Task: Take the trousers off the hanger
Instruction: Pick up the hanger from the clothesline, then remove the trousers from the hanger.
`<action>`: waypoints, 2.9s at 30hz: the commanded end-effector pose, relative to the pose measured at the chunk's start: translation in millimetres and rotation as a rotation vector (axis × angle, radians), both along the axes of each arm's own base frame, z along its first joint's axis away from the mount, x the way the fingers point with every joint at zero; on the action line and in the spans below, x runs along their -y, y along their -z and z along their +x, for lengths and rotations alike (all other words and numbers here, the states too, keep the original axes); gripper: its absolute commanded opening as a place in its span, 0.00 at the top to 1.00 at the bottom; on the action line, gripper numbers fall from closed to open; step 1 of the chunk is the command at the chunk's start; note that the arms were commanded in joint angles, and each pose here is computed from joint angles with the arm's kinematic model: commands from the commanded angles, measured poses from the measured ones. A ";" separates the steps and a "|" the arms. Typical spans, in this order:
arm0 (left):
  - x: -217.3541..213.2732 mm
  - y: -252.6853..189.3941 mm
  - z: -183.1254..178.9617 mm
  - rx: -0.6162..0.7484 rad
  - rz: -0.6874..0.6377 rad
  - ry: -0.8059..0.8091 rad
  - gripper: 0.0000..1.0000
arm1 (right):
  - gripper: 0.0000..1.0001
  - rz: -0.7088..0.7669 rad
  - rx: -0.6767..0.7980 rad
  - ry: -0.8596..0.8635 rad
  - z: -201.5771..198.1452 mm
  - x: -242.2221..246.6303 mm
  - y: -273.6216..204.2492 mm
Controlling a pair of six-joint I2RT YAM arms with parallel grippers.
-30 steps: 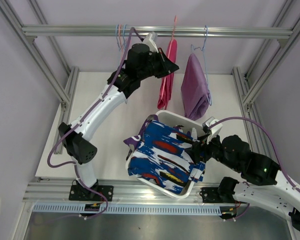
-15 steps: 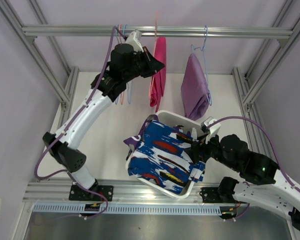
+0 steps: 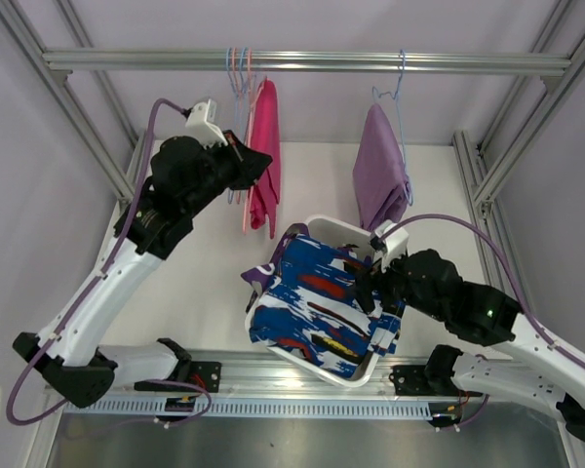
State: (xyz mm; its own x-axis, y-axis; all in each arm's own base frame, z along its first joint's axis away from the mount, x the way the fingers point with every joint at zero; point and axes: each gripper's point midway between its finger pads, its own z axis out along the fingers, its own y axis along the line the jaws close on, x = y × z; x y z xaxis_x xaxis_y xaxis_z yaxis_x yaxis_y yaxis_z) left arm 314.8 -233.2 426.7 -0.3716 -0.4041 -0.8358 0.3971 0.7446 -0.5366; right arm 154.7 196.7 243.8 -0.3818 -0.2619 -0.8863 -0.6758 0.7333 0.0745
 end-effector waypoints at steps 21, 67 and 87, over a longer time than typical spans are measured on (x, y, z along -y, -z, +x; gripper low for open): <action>-83.2 20.9 -41.0 0.212 0.058 -0.220 0.99 | 0.17 0.164 0.089 -0.076 57.2 -128.1 -61.8; -80.0 71.5 -25.5 0.093 0.122 -0.232 0.99 | 0.14 0.125 0.251 0.074 160.1 -247.0 15.5; -78.1 70.6 -26.6 0.089 0.109 -0.214 0.99 | 0.15 0.243 0.104 0.125 176.1 -235.5 49.7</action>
State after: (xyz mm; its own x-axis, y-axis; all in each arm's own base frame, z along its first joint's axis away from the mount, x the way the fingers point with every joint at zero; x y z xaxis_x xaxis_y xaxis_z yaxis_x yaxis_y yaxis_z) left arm 297.7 -113.3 285.9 -0.3306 -0.2590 -0.9075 0.0299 0.9582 -0.2844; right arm 290.0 470.3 226.6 -0.2449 0.0001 -0.9696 -0.7276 0.6609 0.1838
